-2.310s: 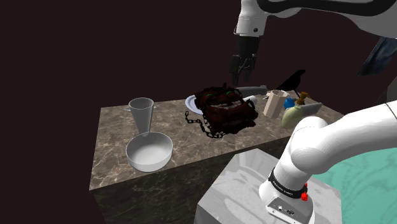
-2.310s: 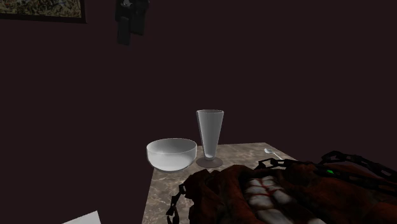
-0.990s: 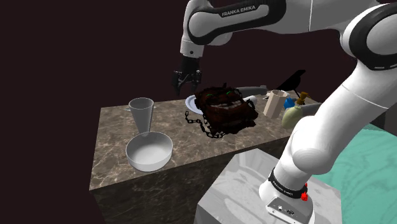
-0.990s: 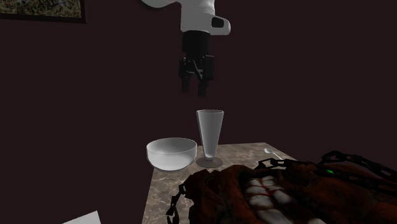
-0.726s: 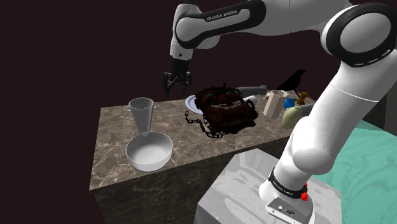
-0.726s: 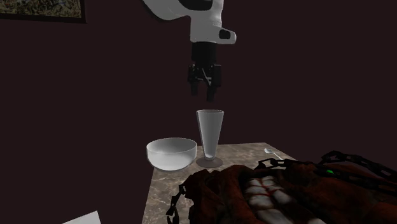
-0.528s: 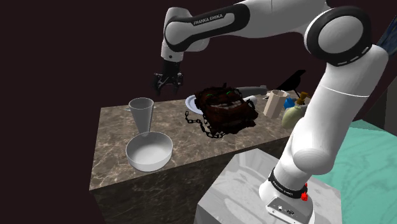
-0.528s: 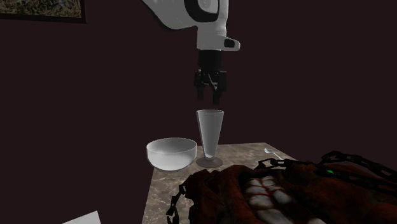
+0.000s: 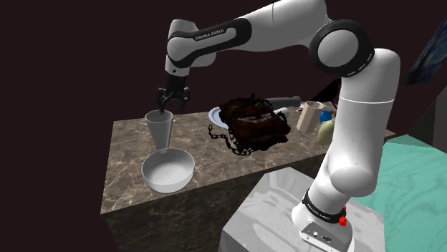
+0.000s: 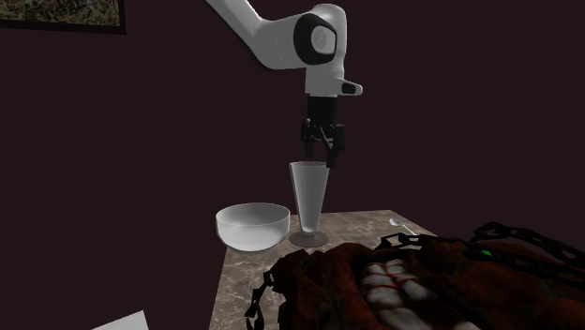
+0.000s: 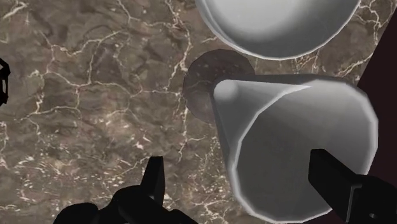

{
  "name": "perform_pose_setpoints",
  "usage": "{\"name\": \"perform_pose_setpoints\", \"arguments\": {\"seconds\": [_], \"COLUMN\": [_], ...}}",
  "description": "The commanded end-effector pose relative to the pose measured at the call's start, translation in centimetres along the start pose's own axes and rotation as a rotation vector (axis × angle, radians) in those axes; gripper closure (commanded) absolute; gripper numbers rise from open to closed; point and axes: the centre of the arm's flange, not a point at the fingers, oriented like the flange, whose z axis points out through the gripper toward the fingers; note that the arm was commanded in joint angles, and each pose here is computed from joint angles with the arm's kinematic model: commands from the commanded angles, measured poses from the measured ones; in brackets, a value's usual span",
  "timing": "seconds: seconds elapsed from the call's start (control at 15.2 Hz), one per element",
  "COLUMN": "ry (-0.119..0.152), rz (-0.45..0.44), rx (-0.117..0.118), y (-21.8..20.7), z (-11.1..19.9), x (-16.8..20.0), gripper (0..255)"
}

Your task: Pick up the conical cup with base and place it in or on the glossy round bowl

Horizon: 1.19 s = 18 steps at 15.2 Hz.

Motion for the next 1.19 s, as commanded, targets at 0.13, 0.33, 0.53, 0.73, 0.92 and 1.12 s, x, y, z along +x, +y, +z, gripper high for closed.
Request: {"name": "perform_pose_setpoints", "arguments": {"seconds": [0.13,0.33,0.53,0.73,0.92,1.12], "ry": [0.001,0.001,0.001,0.001,0.001,0.001], "rz": [0.000,0.000,0.000,0.000,0.000,0.000], "rx": [0.001,0.001,0.001,0.001,0.001,0.001], "y": [0.0,0.0,0.0,0.0,0.0,0.0], "z": [2.2,3.0,3.0,3.0,3.0,3.0], "x": [0.1,0.1,0.1,0.1,0.1,0.1], "gripper": [0,0,0,0,255,255]}}
